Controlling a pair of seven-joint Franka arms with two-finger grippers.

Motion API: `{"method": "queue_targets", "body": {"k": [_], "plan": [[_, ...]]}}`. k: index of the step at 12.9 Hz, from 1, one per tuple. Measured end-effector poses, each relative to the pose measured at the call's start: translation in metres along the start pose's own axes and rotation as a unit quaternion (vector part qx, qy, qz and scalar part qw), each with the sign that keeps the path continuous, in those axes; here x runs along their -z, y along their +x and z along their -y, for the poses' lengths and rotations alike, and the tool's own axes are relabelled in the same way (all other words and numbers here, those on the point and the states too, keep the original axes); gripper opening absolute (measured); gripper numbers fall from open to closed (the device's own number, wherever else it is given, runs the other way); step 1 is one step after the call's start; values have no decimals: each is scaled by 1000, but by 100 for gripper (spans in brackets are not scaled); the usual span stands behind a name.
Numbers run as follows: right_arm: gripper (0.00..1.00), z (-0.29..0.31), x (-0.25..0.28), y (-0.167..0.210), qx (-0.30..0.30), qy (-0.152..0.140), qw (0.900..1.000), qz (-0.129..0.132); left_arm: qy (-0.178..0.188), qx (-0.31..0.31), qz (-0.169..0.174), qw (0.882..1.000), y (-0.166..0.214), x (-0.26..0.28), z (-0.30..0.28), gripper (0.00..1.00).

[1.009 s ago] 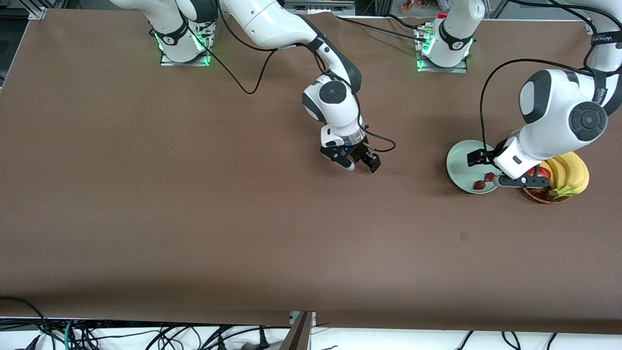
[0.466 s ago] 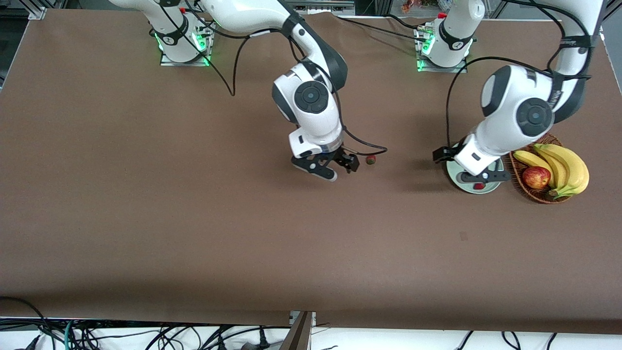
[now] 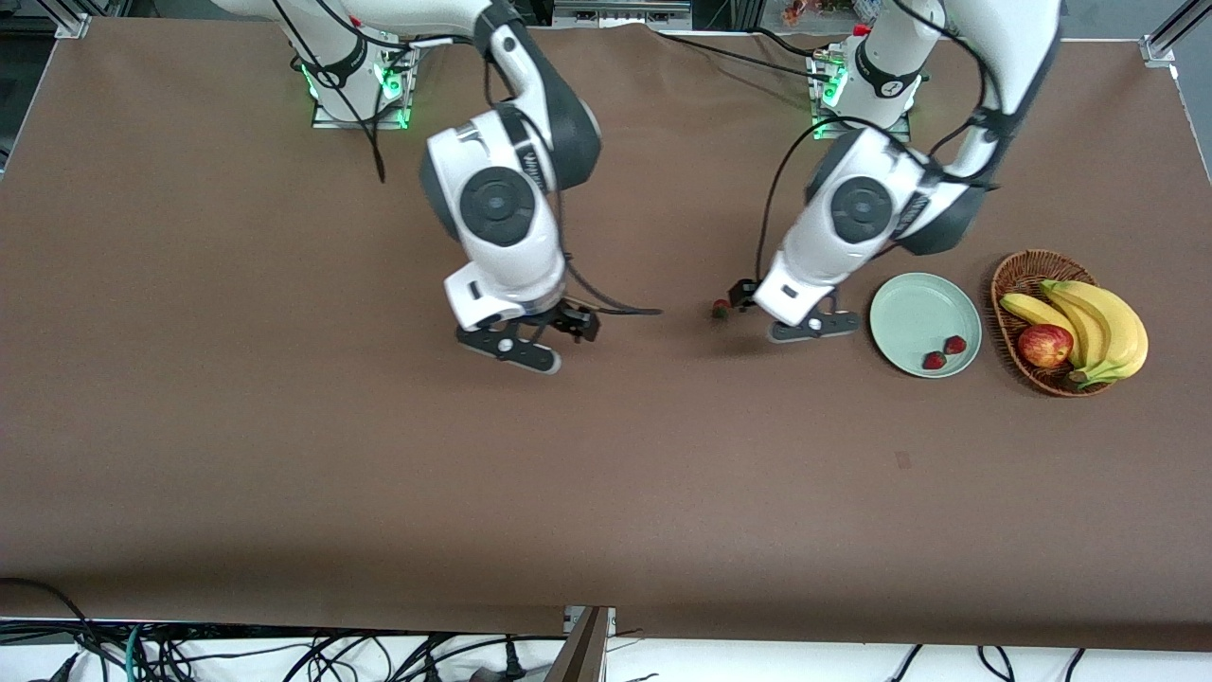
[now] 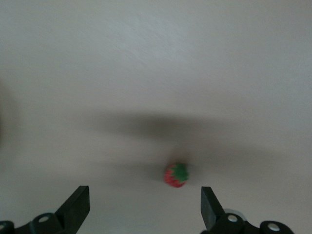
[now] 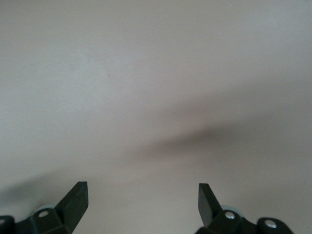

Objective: Collect all strawberries into plate
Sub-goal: 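Grasp the third strawberry with the left gripper while the right gripper withdraws, then carry the third strawberry onto the plate with the left gripper while the right gripper retracts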

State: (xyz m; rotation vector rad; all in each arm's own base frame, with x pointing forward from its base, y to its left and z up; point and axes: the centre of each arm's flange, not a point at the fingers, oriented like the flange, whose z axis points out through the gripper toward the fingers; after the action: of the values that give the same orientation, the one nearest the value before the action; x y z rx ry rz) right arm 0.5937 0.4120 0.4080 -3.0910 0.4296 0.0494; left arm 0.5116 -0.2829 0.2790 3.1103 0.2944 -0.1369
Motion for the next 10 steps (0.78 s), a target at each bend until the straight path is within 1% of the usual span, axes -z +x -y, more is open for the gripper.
{"method": "queue_targets", "body": {"k": [1,3,5,6,8,9,10], "plan": [[100,-25,11,11,12,5,1000,7,8,4,-8,1000,-9,-19,-14,100],[100,-92,38,40,39,26,999,28,25,12,-18,999,-21,-60,-28,100],[100,-162,65,64,68,28,996,43,31,16,-18,999,-25,-88,-29,100],[100,-192,80,70,81,29,995,48,28,17,-13,999,-26,-98,-30,100],[100,-230,107,72,103,41,992,56,26,21,-9,999,-26,-104,-30,100],[100,-243,117,71,109,41,991,59,25,25,-9,999,-26,-103,-30,100],[100,-252,125,69,115,33,991,60,25,28,-9,999,-28,-103,-31,96]]}}
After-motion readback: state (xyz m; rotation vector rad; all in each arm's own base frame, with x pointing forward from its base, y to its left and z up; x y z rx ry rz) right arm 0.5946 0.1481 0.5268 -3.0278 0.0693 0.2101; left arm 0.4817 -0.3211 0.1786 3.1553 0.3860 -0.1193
